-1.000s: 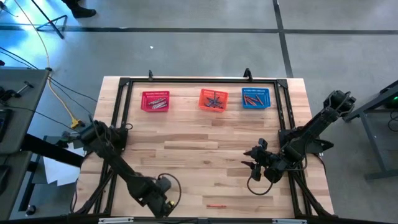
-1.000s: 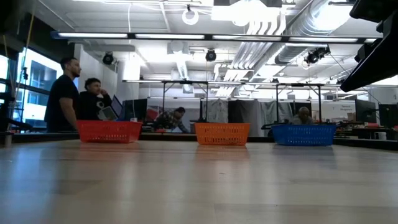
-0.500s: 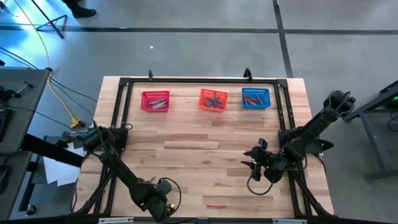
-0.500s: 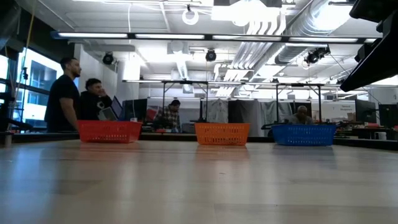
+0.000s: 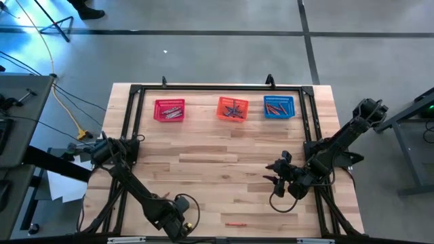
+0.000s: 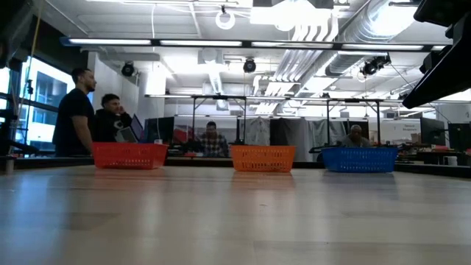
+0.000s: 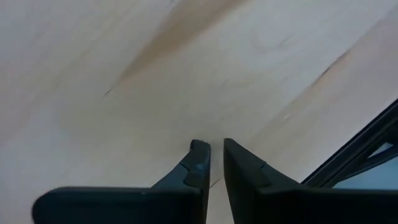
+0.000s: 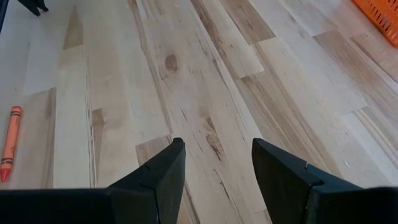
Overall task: Sort crayons
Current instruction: Put the orange crayon into the blue bin
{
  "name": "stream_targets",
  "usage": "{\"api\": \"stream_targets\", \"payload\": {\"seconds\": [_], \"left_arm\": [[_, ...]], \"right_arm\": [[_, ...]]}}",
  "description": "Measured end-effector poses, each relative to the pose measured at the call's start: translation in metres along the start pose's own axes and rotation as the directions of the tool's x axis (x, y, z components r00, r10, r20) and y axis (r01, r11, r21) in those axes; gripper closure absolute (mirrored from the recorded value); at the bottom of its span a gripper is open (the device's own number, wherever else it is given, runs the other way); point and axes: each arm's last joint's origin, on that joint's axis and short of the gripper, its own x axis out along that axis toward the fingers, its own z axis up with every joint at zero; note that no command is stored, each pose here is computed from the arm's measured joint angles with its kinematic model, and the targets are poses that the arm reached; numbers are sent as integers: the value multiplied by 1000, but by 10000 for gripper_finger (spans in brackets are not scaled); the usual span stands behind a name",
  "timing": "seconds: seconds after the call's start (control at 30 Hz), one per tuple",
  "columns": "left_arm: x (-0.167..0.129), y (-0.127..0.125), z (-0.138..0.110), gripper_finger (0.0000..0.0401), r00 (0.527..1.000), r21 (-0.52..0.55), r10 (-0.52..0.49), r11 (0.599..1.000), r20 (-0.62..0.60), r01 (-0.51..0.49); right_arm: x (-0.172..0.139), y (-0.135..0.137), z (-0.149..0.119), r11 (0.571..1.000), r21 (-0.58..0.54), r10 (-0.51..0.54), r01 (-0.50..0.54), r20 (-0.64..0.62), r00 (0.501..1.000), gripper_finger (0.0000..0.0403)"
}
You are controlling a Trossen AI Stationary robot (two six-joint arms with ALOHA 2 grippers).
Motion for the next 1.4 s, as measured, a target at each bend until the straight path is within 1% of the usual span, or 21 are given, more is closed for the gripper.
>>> {"api": "stream_targets", "payload": {"seconds": [0.1,0.17,0.3,0.43,0.53,0.7,0.8,0.97,1.07,1.13,1.23,1.4], "left_arm": [[-2,-5,1,355,999,-2,-33,999,-4,33],[-3,-6,1,344,999,0,-44,999,-28,44],[-3,-12,1,323,993,43,-108,993,-47,110],[-4,-18,9,303,985,74,-171,982,-40,173],[-4,-18,17,292,985,59,-169,984,-33,170],[-3,-17,30,293,988,56,-152,986,-31,154],[-2,-10,41,297,996,74,-86,993,-25,87],[-2,9,52,301,995,78,100,992,-31,-97],[-4,21,54,302,974,93,225,971,-38,-221],[-6,26,54,302,959,100,282,956,-33,-277],[-9,36,54,302,924,107,382,920,-23,-377],[-11,42,55,302,898,115,440,892,7,-438]], "right_arm": [[0,0,0,1000,0,0,0,0,1000,222],[0,0,0,1000,0,0,0,0,1000,222],[0,0,0,1000,0,1,-1,0,1000,222],[0,0,0,1000,0,1,-1,0,1000,222],[0,0,0,1000,0,1,-1,0,1000,222],[0,0,0,1000,0,0,0,0,1000,222],[0,0,0,1000,0,0,0,-1,1000,222],[0,0,0,1000,0,0,0,0,1000,222],[0,0,0,1000,-1,0,0,-1,1000,222],[0,0,0,1000,0,0,0,0,1000,222],[0,0,0,1000,-1,0,0,-1,1000,222],[0,0,0,1000,-1,-6,6,8,1000,222]]}}
